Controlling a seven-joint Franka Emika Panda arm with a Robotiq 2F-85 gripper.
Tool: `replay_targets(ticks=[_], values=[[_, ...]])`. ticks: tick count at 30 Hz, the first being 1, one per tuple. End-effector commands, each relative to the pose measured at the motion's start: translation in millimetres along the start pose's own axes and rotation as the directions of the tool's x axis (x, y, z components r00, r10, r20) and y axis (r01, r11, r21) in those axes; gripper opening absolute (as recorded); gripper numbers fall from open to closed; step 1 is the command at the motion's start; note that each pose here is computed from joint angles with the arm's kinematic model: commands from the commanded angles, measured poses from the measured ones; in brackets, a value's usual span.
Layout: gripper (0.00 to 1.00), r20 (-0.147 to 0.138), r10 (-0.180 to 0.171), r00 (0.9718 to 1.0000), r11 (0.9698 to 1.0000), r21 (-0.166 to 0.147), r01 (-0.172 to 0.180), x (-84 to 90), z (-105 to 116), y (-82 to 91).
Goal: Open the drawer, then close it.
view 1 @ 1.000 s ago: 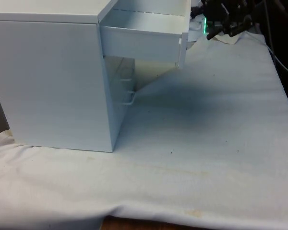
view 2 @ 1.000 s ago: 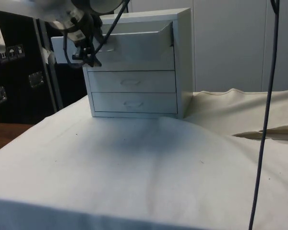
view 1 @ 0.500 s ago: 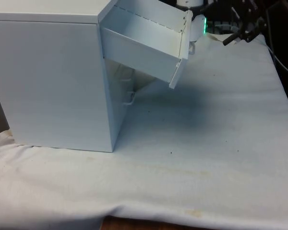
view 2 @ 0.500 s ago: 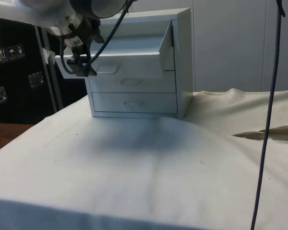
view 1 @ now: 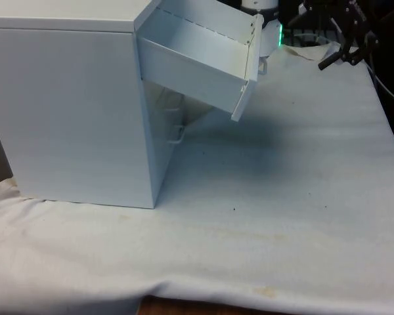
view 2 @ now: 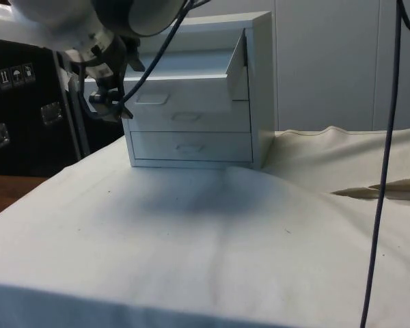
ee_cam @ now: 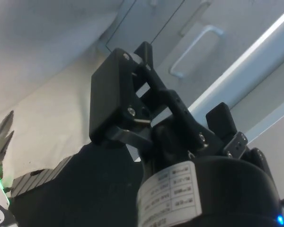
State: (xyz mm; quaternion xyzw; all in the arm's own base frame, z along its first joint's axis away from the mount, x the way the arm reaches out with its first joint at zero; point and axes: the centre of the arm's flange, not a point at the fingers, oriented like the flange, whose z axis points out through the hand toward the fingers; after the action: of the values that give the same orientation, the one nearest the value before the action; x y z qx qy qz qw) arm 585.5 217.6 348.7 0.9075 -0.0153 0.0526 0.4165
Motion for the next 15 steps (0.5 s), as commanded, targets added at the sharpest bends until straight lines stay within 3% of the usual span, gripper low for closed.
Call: replay_targets(ticks=[1, 15], values=[[1.0, 0.004, 0.001, 1.0, 1.0, 0.003, -0.001, 0.3, 0.0, 0.5], [1.0, -0.006, -0.005, 1.0, 1.0, 0.006, 0.005, 2.5, 6.3, 5.6]])
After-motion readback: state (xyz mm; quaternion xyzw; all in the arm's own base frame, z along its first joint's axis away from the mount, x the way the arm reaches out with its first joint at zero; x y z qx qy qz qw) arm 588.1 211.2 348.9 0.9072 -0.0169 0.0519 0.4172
